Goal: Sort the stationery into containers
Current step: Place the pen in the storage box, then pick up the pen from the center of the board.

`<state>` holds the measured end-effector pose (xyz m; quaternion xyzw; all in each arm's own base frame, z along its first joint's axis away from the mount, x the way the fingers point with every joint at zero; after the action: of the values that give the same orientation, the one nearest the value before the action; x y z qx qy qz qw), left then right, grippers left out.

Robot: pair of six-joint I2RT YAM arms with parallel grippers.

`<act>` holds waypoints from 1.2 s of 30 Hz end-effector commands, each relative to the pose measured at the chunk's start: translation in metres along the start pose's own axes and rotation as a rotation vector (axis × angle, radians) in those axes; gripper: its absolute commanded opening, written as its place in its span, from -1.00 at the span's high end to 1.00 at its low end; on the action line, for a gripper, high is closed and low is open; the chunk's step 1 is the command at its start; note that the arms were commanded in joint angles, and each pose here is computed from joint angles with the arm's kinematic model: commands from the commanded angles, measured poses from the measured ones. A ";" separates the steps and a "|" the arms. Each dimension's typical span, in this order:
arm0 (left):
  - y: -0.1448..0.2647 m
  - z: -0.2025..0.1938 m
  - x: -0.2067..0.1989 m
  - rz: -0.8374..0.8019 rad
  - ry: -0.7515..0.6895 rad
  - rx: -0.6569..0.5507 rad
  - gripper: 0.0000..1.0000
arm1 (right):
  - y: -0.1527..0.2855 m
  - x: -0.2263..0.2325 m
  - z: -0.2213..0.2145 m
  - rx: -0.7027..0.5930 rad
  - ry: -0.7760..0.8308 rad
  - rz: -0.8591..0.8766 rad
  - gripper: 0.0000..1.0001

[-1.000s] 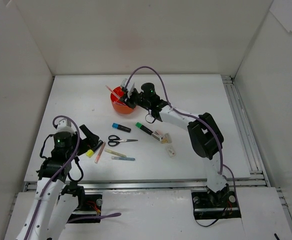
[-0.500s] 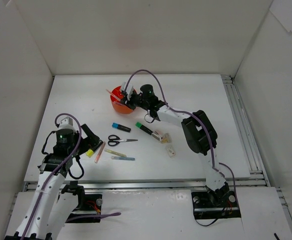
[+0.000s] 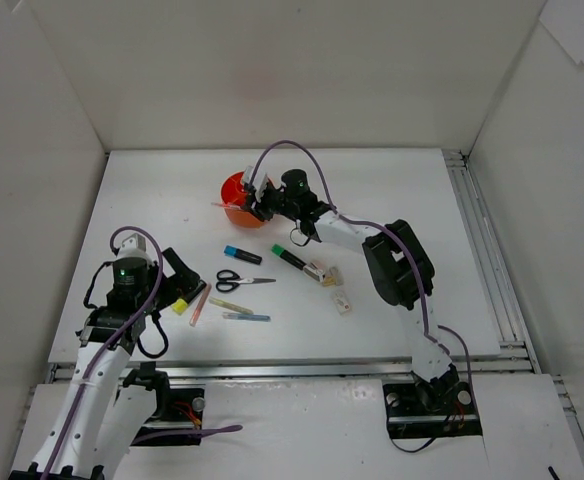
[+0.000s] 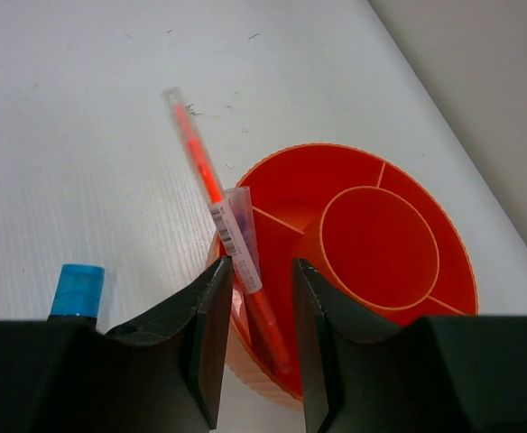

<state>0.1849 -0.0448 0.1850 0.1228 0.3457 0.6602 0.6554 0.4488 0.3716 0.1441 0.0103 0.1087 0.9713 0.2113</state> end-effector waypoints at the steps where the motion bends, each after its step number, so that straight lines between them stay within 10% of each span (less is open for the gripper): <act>1: 0.007 0.023 -0.011 -0.040 0.012 -0.073 -0.99 | 0.010 -0.004 0.049 -0.121 0.063 -0.004 0.40; 10: 0.009 0.020 -0.010 -0.021 0.030 -0.033 -0.99 | 0.032 0.007 0.083 -0.166 0.079 -0.026 -0.09; 15: 0.008 0.013 -0.015 -0.045 0.034 0.017 -0.99 | 0.063 0.027 0.111 -0.202 -0.031 -0.086 -0.96; 22: -0.002 -0.002 -0.022 -0.091 0.034 0.078 -0.99 | 0.109 0.075 0.063 -0.104 -0.320 -0.146 -0.96; 30: -0.019 -0.004 -0.038 -0.057 0.046 0.116 -0.99 | 0.143 0.159 0.023 0.161 -0.246 -0.105 -0.96; 36: -0.035 -0.019 -0.043 0.113 0.115 0.196 -0.99 | 0.192 0.142 0.018 0.075 -0.323 -0.509 -0.96</act>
<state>0.1902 -0.0930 0.1496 0.2028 0.4372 0.6209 0.6182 0.2266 0.2950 0.1540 0.1557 0.2017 0.9109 0.3246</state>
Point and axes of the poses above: each gripper's point midway between its finger pads, its own y axis back along the fingers, its own x axis along the line the jaws close on, z = x × y, the point moved 6 cm from there along y, back along the fingers, and after that the axes turned 15 degrees about -y, right-handed, at the moved point
